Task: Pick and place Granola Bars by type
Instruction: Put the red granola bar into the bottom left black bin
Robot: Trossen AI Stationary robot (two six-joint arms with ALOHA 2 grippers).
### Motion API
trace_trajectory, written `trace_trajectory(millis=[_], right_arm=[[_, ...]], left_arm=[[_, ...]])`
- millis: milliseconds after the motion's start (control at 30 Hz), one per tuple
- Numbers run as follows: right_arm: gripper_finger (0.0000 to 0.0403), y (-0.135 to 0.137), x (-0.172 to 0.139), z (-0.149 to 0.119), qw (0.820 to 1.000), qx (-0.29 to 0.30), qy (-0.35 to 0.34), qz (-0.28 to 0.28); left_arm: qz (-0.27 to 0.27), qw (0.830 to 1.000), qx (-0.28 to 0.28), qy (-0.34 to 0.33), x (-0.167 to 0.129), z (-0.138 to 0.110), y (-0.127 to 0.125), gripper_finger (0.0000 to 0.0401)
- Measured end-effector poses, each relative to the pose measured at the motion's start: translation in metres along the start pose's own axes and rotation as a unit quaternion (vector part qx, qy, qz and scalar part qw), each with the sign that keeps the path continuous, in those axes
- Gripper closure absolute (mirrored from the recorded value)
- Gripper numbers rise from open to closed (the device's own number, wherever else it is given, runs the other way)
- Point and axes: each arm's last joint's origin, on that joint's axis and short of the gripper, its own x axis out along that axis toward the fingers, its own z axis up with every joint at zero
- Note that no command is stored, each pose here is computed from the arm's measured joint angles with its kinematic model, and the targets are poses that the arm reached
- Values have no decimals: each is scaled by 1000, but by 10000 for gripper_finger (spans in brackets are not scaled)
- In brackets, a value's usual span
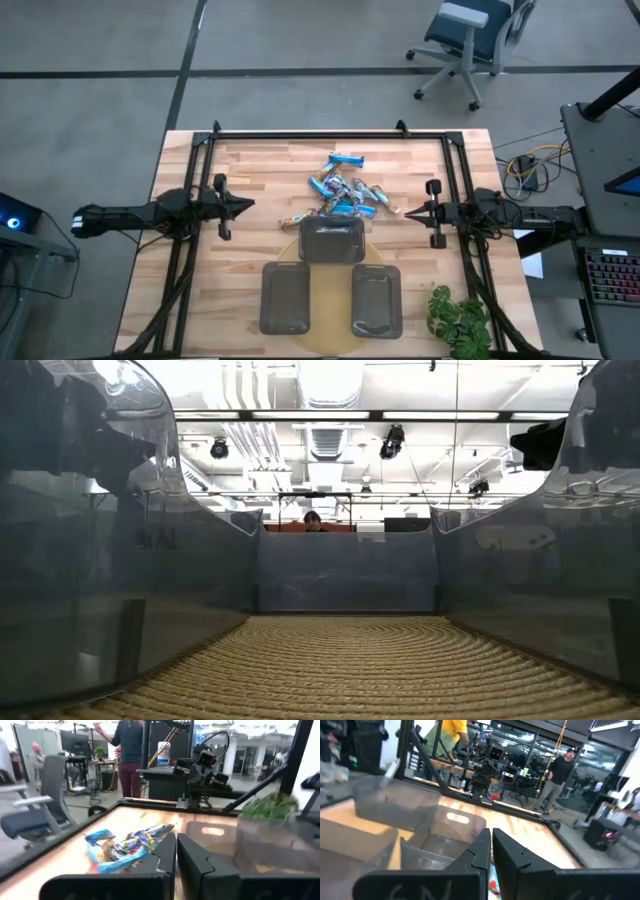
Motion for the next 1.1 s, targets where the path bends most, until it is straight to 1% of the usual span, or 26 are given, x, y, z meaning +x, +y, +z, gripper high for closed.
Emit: trace_trajectory(millis=[100,167,267,300,367,433,500,567,633,700,767,800,833,900,967,1000,1033,1100], right_arm=[[394,-1,0,3,999,40,-15,-6],[394,-2,0,7,997,72,-38,-8],[394,-3,-1,14,989,127,-76,-9],[394,-4,-2,17,986,144,-89,-10],[394,-5,-3,22,976,182,-116,-15],[394,-7,-4,26,967,212,-140,-30],[394,-9,-5,30,959,228,-162,-41],[394,-10,-7,34,948,256,-186,-42],[394,-10,-8,36,940,272,-201,-39],[394,-11,-8,37,933,293,-207,-34],[394,-11,-8,38,923,321,-212,-27],[394,-11,-9,38,918,333,-214,-24],[394,-11,-9,38,914,343,-216,-21],[394,-11,-9,40,907,356,-224,-16],[394,-12,-11,44,899,364,-244,-10],[394,-12,-12,46,896,363,-256,-8],[394,-13,-13,48,893,361,-269,-9],[394,-14,-16,52,885,358,-297,-22]], left_arm=[[-12,998,-59,-17,0,4,-1,401],[-16,992,-120,-42,0,9,-1,401],[-16,968,-240,-75,-1,15,0,401],[-14,959,-270,-87,-1,17,0,401],[3,949,-296,-106,-2,19,1,401],[9,945,-303,-119,-2,21,2,401],[6,943,-305,-130,-3,23,2,401],[2,944,-305,-128,-3,23,2,401],[1,942,-311,-127,-3,23,2,401],[-3,933,-335,-129,-3,24,2,401],[-12,918,-374,-132,-3,24,1,401],[-21,913,-384,-136,-3,26,1,401],[-33,912,-385,-139,-4,27,1,401],[-68,911,-376,-153,-5,32,-1,401],[-90,908,-362,-192,-9,40,-2,401],[-96,906,-352,-215,-11,45,-2,401],[-96,908,-337,-230,-12,49,-2,401],[-98,909,-305,-267,-17,63,-2,401]])
